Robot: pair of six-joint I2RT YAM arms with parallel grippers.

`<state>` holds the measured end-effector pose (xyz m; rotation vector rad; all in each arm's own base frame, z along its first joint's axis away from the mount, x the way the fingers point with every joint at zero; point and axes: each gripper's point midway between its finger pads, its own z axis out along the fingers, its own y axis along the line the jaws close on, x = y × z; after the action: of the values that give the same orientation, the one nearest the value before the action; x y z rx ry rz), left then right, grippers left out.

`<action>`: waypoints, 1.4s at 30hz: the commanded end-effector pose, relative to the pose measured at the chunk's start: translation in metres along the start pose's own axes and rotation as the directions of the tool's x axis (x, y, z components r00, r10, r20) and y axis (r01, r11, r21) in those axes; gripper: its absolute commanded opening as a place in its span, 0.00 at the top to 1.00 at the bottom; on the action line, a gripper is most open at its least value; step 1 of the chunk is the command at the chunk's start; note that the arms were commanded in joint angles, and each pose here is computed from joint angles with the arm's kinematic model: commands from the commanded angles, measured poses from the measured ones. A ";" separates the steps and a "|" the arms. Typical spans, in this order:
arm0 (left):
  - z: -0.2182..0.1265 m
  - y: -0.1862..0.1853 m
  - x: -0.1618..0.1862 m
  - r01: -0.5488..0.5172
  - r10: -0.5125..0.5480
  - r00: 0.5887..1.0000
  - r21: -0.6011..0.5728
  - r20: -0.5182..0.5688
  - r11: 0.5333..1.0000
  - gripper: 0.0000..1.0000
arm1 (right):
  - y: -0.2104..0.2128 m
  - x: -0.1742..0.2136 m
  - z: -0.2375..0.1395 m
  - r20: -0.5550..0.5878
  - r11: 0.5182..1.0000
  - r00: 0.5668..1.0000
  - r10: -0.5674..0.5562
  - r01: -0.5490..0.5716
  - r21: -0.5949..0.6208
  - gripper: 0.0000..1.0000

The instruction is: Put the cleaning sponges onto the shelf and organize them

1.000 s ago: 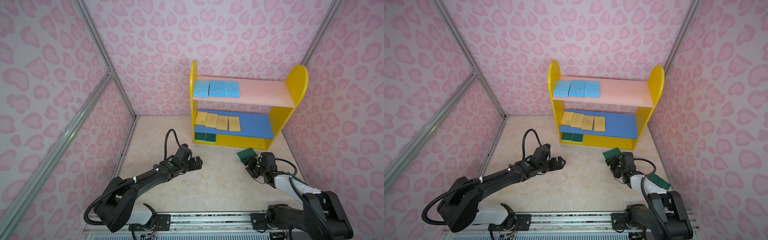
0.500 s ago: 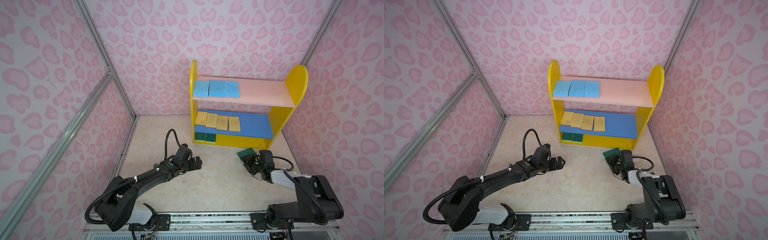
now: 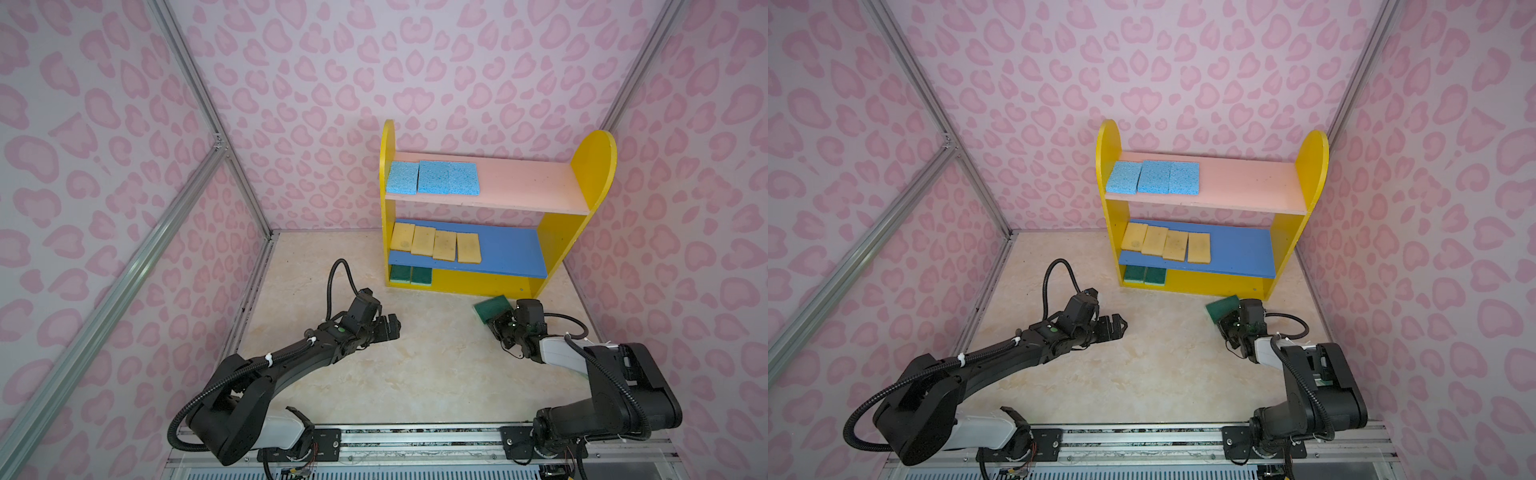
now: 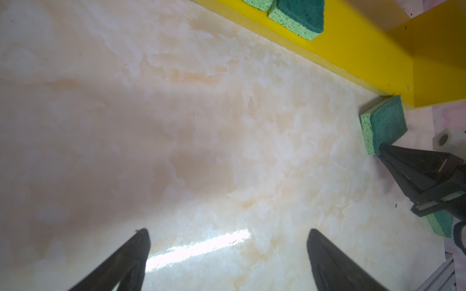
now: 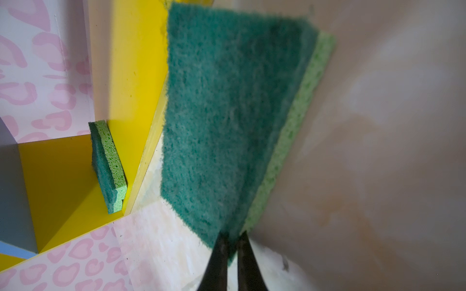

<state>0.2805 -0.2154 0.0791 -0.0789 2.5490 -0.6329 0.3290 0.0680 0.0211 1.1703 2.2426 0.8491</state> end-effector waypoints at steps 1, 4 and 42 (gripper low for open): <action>-0.006 0.003 -0.001 -0.010 0.010 1.000 -0.007 0.013 1.000 0.02 | -0.003 -0.005 0.001 0.023 0.999 0.999 -0.029 0.028 0.022 1.00; -0.013 0.007 0.001 -0.008 0.008 1.000 -0.013 0.025 1.000 0.01 | 0.000 -0.005 -0.001 0.018 0.997 0.998 -0.066 0.066 0.029 1.00; -0.013 -0.026 0.038 -0.073 0.073 0.997 0.174 0.009 0.982 0.22 | 0.063 0.175 -0.030 -0.348 0.655 0.563 -0.750 0.705 -0.271 0.43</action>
<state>0.2257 -0.2256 0.0716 0.0942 2.5294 -0.7881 0.2498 0.2450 0.0697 -0.1550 2.6195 0.9603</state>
